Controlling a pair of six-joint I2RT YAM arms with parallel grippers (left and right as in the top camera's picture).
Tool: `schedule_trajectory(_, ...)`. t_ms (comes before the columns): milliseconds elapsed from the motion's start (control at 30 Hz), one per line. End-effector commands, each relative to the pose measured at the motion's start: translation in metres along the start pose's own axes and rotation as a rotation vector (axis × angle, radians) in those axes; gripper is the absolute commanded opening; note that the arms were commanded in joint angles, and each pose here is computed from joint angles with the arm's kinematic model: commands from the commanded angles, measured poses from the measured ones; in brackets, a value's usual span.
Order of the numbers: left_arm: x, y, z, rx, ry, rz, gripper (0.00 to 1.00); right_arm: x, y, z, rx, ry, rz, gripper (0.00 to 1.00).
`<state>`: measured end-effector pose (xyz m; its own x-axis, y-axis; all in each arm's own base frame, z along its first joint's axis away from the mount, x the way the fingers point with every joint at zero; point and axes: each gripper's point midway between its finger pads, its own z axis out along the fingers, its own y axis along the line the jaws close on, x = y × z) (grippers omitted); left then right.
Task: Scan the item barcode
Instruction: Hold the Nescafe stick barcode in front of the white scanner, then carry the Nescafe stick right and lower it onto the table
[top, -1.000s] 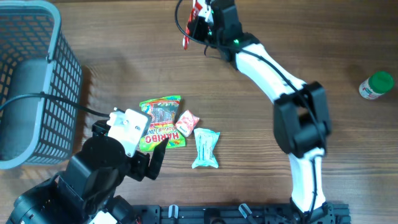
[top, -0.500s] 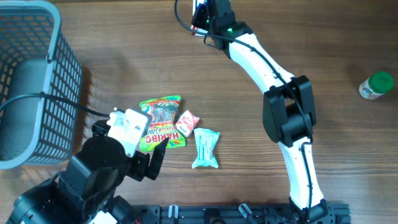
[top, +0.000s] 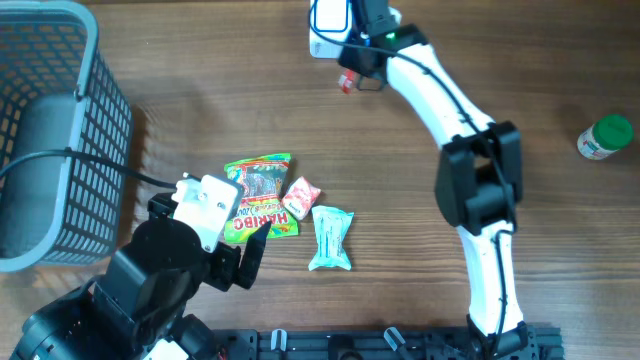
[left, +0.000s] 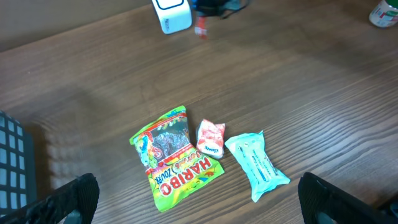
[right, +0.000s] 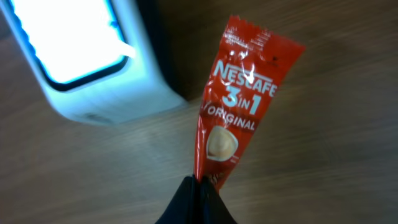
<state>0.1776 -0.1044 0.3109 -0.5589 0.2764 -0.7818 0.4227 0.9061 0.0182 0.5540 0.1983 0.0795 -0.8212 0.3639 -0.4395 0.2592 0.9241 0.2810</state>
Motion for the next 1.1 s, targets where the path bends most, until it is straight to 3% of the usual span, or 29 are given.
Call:
schedule_trajectory(0, 0.001, 0.000, 0.000, 0.002, 0.001, 0.018, 1.00, -0.049, -0.061, -0.081, 0.213, -0.140, 0.134, 0.04)
schedule_trajectory(133, 0.001, 0.000, 0.000, 0.002, 0.001, 0.018, 1.00, -0.038, -0.143, -0.110, 0.547, -0.166, 0.305, 0.04)
schedule_trajectory(300, 0.001, 0.000, 0.000, 0.002, 0.001, 0.018, 1.00, -0.023, -0.213, -0.134, 0.816, -0.231, 0.501, 0.04)
schedule_trajectory(633, 0.001, 0.000, 0.000, 0.002, 0.001, 0.018, 1.00, 0.008, -0.352, -0.113, 1.028, -0.137, 0.694, 0.04)
schedule_trajectory(800, 0.001, 0.000, 0.000, 0.002, 0.001, 0.018, 1.00, -0.001, -0.392, -0.103, 0.972, -0.061, 0.643, 0.04)
schedule_trajectory(833, 0.001, 0.000, 0.000, 0.002, 0.001, 0.018, 1.00, -0.005, -0.392, -0.101, 0.944, -0.048, 0.624, 0.16)
schedule_trajectory(867, 0.001, 0.000, 0.000, 0.002, 0.001, 0.018, 1.00, -0.009, -0.391, -0.099, 0.916, -0.034, 0.601, 0.47)
schedule_trajectory(900, 0.001, 0.000, 0.000, 0.002, 0.001, 0.018, 1.00, -0.012, -0.389, -0.098, 0.895, -0.027, 0.587, 0.70)
schedule_trajectory(967, 0.001, 0.000, 0.000, 0.002, 0.001, 0.017, 1.00, -0.024, -0.380, -0.101, 0.843, -0.020, 0.552, 0.99)
schedule_trajectory(1067, 0.001, 0.000, 0.000, 0.002, 0.001, 0.018, 1.00, -0.040, -0.358, -0.116, 0.762, -0.035, 0.540, 1.00)
